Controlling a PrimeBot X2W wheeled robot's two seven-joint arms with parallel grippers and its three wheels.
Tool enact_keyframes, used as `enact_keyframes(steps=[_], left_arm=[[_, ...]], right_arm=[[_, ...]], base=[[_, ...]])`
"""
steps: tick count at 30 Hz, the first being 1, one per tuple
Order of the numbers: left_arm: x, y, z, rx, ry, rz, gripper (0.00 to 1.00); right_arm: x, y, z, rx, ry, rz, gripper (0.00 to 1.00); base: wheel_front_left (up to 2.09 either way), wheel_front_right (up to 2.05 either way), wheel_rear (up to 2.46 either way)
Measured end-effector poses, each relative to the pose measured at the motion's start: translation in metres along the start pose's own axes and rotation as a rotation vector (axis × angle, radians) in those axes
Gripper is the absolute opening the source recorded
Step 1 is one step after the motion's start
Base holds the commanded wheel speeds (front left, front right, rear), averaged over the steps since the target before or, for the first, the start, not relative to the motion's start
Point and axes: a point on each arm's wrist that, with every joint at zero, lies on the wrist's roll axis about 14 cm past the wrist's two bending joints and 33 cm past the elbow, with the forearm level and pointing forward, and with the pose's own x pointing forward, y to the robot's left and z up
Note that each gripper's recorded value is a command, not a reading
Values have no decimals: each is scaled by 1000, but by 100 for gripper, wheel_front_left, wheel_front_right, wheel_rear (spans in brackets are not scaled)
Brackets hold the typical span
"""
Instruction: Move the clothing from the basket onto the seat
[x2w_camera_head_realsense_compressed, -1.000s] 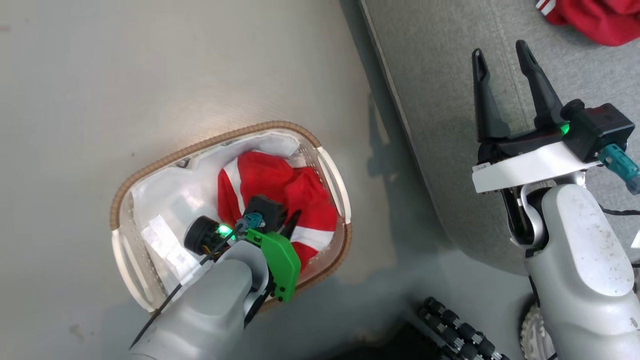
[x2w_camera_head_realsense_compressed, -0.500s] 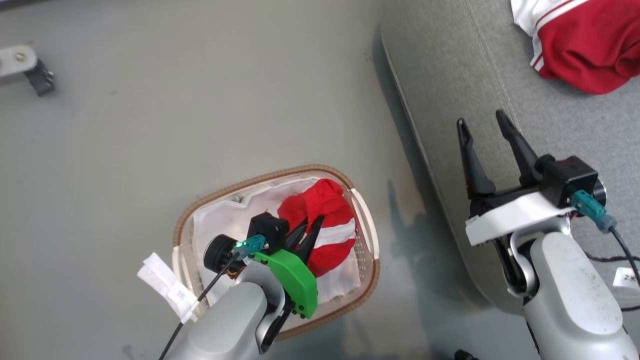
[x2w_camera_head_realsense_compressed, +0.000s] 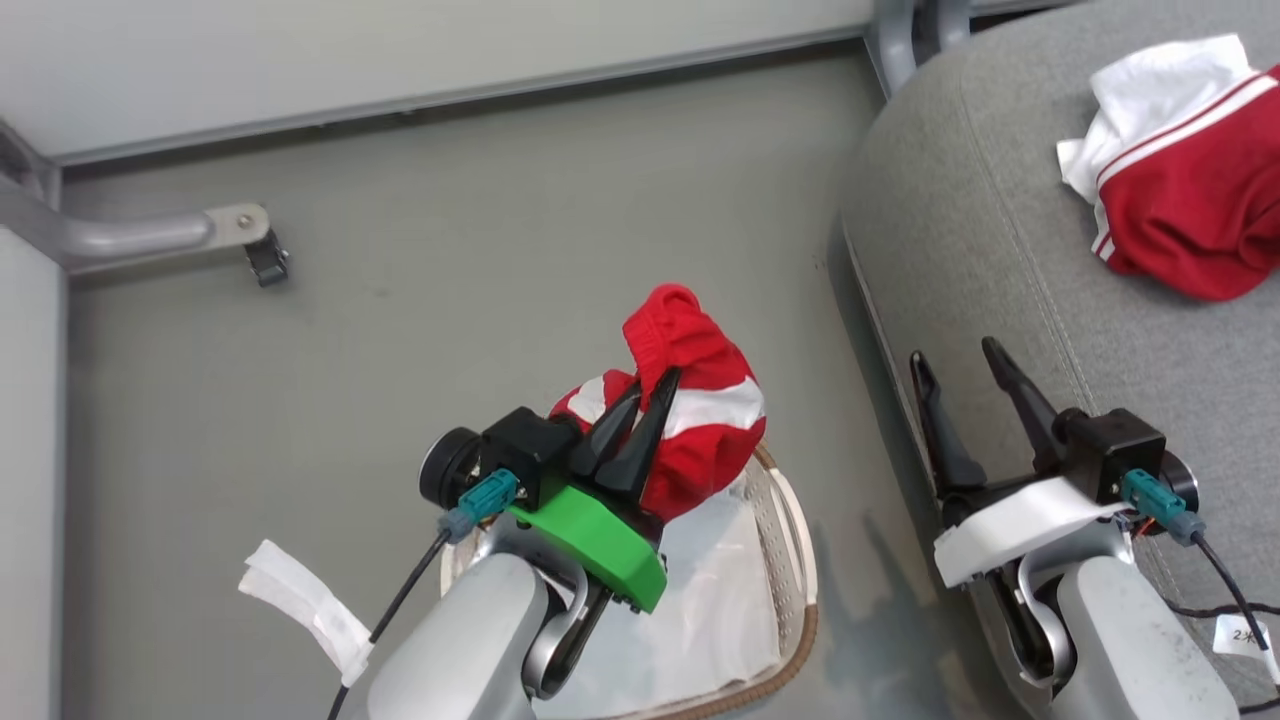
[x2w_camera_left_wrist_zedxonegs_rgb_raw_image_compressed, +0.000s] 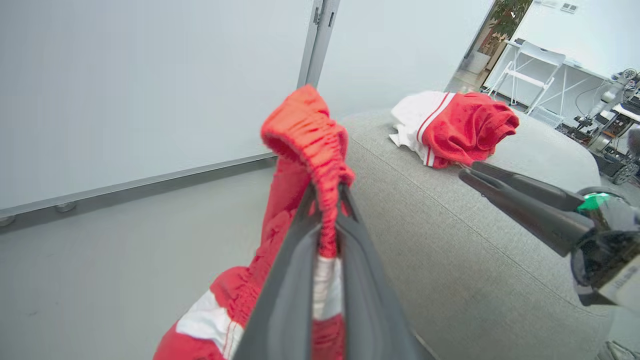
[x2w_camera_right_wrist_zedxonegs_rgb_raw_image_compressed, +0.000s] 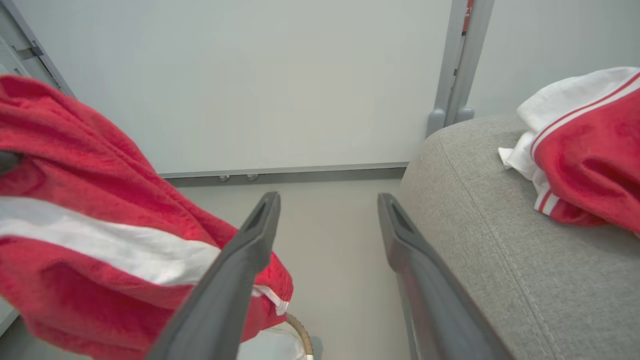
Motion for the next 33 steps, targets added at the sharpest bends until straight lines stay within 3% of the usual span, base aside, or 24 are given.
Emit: enact_keyframes(steps=[10,18,28,29,30,31,33], left_arm=[[-16,-16,86,106,-225,3,0],[-27,-31,92,122,-243,-14,0],[-36,-34,86,105,-229,-18,0],[-37,-35,86,102,-230,-18,0],[-38,-36,86,98,-230,-20,0],[-39,-36,87,94,-233,-19,0],[-42,-36,88,91,-234,-14,0]], right_arm=[[-22,43,14,5,-31,107,100],[-38,132,27,-96,-73,425,100],[-23,189,29,-104,-80,599,100],[-20,191,26,-107,-71,600,51],[-18,193,21,-106,-56,601,40],[-16,195,17,-93,-40,596,0],[-14,195,11,-78,-17,588,0]], base=[[0,0,0],[0,0,0],[0,0,0],[0,0,0],[0,0,0],[0,0,0],[0,0,0]])
